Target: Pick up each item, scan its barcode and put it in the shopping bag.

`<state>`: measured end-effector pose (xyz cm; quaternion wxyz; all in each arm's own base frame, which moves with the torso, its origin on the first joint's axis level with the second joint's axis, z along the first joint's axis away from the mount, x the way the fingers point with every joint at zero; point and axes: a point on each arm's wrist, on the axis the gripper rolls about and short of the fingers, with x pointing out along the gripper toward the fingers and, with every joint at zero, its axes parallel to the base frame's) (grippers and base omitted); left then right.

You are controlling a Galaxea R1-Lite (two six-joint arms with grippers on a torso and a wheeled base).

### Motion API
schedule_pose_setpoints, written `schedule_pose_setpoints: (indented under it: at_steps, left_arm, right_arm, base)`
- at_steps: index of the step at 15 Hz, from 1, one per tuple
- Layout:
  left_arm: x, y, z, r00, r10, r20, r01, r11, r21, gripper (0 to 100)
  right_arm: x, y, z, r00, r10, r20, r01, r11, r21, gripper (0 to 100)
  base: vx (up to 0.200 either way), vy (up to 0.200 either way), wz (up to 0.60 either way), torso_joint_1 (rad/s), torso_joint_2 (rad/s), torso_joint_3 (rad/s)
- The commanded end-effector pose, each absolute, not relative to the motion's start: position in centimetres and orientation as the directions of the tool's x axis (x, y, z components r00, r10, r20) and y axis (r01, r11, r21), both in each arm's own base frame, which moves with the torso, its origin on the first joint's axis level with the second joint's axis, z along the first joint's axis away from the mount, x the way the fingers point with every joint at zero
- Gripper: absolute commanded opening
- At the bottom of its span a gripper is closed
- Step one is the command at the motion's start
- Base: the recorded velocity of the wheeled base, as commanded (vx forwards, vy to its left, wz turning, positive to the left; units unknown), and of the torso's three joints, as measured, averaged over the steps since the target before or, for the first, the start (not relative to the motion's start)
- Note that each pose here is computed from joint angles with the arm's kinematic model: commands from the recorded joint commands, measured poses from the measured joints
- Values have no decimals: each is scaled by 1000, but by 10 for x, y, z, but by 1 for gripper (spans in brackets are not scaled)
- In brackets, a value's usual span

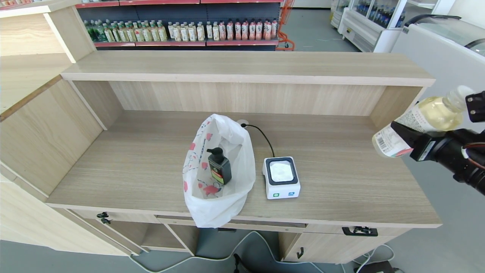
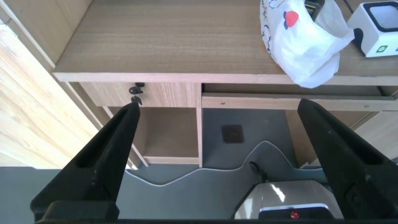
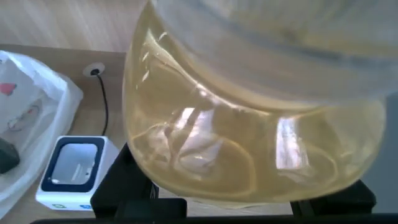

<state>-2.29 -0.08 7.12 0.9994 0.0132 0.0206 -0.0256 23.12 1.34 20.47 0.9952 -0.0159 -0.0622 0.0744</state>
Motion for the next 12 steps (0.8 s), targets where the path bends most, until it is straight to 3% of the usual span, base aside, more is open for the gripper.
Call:
schedule_pose_setpoints:
  at_steps: [1,7,12]
  left_arm:
    - [-23,-1,71,998,-51,-41,52,998,26,100]
    - [-23,-1,71,998,-51,-41,52,998,26,100]
    - [-23,-1,71,998,-51,-41,52,998,26,100]
  right_arm:
    - [227,32,210,960,242,143,-244,970,0,0]
    - [263,75,240,917,378,132,-390,917,83,0]
    - [276,113,238,846,518,125,-528,846,76,0]
  base:
    - [0,0,0,0,0,0]
    - [0,0,0,0,0,0]
    - [0,0,0,0,0,0]
